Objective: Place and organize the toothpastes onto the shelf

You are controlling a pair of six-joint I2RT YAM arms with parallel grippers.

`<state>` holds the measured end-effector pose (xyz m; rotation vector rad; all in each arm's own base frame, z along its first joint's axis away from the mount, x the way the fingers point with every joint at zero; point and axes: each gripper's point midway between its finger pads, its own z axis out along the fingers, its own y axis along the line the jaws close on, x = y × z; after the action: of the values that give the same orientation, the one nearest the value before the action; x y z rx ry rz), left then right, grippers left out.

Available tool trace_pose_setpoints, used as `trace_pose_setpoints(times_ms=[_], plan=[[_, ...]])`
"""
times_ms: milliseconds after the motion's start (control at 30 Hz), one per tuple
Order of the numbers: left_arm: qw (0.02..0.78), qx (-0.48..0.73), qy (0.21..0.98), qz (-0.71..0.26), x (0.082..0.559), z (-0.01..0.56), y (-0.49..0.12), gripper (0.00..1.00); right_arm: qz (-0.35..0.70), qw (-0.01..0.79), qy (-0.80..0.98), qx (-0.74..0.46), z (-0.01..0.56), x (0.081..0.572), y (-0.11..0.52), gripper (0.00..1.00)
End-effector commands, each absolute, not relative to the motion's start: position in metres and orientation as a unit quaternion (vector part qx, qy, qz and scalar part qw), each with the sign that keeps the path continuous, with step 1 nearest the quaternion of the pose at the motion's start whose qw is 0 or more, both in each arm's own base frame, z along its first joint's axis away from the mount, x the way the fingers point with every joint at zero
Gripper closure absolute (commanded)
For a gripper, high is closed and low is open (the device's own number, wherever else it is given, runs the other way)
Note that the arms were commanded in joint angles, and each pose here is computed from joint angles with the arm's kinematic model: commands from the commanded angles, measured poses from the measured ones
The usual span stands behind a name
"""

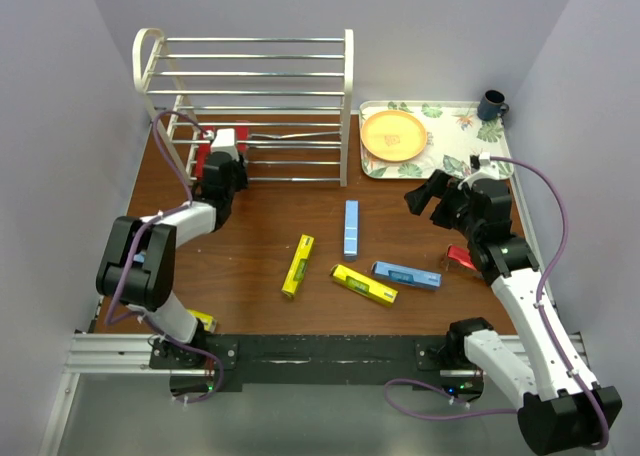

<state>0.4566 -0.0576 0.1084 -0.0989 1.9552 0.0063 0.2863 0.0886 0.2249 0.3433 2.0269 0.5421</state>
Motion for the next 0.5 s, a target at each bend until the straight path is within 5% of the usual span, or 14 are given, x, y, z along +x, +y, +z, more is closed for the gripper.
trace_pose_setpoints(times_ms=[0,467], plan=[[0.628,-0.065,0.775,-0.008,0.488,0.152,-0.057,0.85,0.22,0.498,0.829,0.126,0.228,0.284,0.089,0.01],[0.627,-0.081,0.775,0.007,0.497,0.133,-0.051,0.78,0.222,0.484,0.839,0.113,0.22,0.273,0.09,0.02]])
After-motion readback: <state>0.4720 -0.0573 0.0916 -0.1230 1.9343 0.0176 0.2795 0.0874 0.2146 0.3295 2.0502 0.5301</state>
